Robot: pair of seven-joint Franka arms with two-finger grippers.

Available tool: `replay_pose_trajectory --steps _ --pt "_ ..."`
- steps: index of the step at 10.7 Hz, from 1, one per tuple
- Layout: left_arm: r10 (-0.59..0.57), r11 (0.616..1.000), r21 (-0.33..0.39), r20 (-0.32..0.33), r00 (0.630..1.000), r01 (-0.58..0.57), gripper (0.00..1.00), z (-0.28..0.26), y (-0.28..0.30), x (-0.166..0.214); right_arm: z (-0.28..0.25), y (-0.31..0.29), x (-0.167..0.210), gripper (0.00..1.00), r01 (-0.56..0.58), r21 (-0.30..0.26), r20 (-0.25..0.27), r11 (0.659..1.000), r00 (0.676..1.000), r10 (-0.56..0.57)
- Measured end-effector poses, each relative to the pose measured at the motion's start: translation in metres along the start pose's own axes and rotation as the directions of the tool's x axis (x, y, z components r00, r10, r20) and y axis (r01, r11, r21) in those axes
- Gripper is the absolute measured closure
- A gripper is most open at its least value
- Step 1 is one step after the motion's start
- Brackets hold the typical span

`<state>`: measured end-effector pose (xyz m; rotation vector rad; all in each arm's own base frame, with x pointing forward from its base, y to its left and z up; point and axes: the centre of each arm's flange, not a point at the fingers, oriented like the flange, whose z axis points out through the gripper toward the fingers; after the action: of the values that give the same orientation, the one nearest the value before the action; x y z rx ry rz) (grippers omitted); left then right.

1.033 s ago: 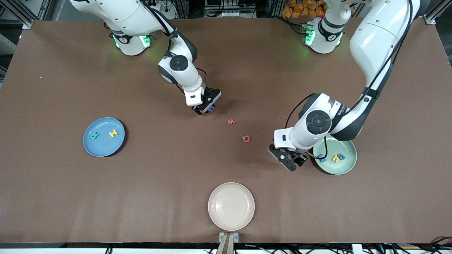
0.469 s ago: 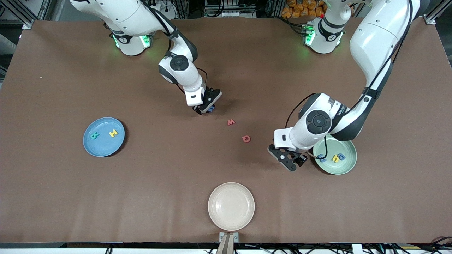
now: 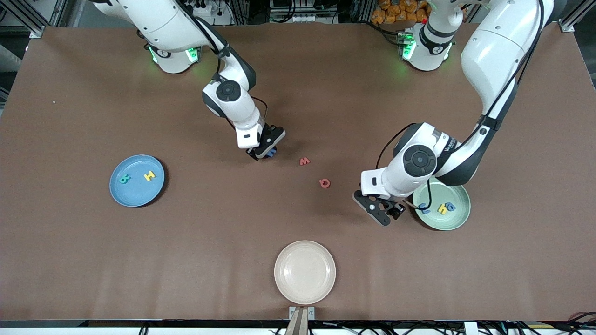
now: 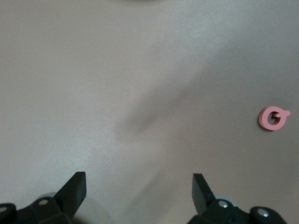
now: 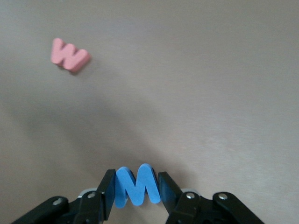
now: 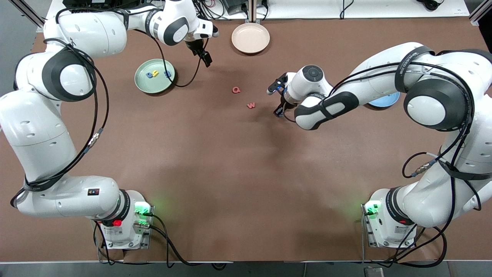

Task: Sort uppercase to blue plate, lowercase to green plate
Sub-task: 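Close the right gripper on the blue M and lift it, then place the blue M on the blue plate while the left gripper reaches pink w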

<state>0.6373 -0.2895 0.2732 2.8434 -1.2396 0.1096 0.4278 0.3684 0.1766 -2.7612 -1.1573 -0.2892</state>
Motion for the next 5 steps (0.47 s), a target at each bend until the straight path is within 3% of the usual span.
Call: replay_pose_trajectory --steps 5 --pt "0.052 0.999 -0.010 0.006 0.999 -0.052 0.00 0.005 0.039 0.013 -0.020 0.079 -0.006 0.56 0.090 -0.041 0.049 0.995 0.995 -0.088"
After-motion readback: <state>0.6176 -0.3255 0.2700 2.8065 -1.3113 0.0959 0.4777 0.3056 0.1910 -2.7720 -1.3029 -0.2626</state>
